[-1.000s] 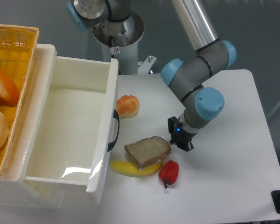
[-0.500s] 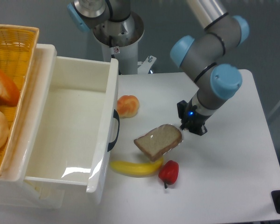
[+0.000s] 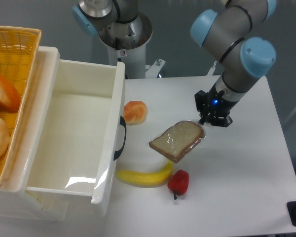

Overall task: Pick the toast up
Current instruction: 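Lift the gripped toast slice up off the banana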

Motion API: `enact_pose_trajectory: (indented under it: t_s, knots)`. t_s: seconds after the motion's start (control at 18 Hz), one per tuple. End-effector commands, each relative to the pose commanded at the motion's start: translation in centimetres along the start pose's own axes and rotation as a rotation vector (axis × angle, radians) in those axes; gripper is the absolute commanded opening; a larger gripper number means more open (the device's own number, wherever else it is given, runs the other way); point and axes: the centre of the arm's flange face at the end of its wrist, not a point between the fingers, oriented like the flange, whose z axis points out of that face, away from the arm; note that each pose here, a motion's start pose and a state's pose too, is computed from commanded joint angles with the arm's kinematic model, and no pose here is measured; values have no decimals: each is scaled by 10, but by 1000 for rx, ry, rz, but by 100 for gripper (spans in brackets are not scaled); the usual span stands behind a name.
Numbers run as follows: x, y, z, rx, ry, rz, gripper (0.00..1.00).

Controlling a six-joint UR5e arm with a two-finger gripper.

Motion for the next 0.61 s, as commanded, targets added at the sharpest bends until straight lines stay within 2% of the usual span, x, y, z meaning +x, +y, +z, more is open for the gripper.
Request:
enact_pose_trajectory:
  t_s: [0.39,0.61]
  knots:
    - [15,5,-27,-11,-24,-9,0]
    - [17,12,-32,-62,-32,-13,0]
